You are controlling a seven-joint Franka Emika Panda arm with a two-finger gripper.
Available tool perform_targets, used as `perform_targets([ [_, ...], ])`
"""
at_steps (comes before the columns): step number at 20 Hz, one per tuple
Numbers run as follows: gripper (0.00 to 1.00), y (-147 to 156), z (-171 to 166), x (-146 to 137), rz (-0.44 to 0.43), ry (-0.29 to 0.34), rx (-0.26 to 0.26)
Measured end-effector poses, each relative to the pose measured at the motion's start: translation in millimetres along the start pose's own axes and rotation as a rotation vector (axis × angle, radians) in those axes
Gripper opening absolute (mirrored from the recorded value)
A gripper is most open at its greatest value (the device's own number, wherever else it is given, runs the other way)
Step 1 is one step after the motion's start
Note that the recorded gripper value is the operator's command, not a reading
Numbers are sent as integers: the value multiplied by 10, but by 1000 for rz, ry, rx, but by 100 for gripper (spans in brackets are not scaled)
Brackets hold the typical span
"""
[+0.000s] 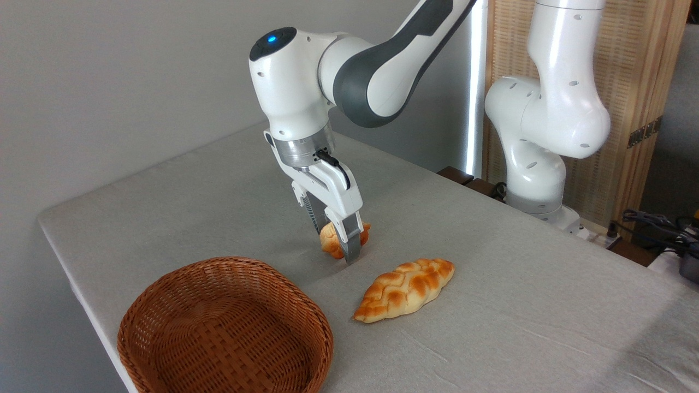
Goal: Put bread into the basket
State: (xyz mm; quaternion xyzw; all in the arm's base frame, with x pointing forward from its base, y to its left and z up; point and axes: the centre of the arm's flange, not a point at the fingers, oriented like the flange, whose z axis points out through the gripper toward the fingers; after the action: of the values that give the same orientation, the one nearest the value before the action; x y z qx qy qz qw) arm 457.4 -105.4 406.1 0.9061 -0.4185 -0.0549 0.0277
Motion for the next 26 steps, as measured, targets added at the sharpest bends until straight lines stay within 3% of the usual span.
perform_targets([
  [11,24,-19,-60,4,12,8,11],
  [14,24,-125,-431,45,0,57,45],
  [20,27,-671,-1588,-76,-88,178,124],
  [21,37,-763,-1682,-27,-94,192,137],
  [23,45,-940,-1785,145,-96,208,155],
  [24,68,-1027,-1810,243,-96,213,161],
  [25,100,-1116,-1813,341,-95,216,165],
  [26,100,-1200,-1787,435,-95,215,166],
])
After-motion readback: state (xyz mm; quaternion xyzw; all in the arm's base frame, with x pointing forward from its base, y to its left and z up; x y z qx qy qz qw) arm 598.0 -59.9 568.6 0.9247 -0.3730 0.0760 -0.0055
